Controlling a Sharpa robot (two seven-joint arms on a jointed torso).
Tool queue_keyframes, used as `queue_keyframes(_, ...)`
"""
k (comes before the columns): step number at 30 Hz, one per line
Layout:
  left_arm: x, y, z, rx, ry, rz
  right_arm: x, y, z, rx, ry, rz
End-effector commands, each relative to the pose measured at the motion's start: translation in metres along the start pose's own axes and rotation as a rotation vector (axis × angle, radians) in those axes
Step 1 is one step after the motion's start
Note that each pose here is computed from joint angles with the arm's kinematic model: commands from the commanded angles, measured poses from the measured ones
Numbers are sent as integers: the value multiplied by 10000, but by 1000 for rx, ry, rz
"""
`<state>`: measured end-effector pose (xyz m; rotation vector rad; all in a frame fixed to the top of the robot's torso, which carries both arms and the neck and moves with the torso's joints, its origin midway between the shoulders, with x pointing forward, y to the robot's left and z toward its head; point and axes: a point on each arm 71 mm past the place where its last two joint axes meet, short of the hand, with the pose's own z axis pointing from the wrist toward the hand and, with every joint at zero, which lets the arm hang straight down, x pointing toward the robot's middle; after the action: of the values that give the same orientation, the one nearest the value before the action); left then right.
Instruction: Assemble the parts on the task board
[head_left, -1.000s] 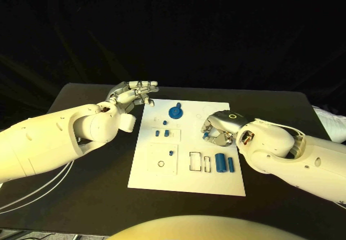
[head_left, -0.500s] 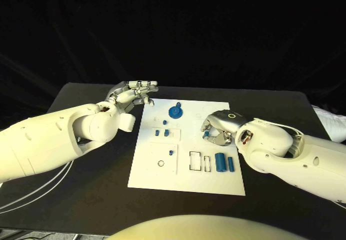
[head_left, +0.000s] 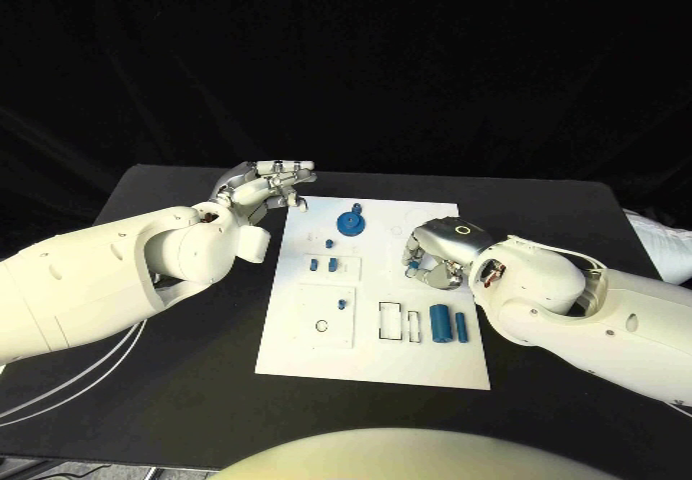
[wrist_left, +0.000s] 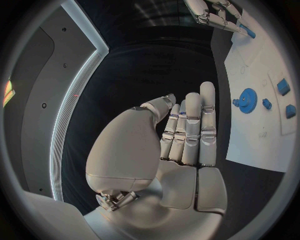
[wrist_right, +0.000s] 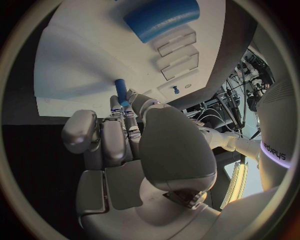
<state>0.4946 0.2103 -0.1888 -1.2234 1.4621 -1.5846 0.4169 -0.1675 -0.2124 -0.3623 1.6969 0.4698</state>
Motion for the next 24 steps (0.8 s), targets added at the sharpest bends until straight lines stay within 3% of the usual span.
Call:
queue_keyframes(1,19,-6,3,5,19,-5,-36,21,-15,-4,-41,11)
queue_keyframes(14,24,-4,5,5,19,-5,-288,219,-163,-60,-97,113)
queue_keyframes(20,34,0,13,4,21,-6,-339,509,-136,-133,-101,174)
queue_keyframes(24,62,7,26,3,28,-8,-284,785,-84,-202,-93,215)
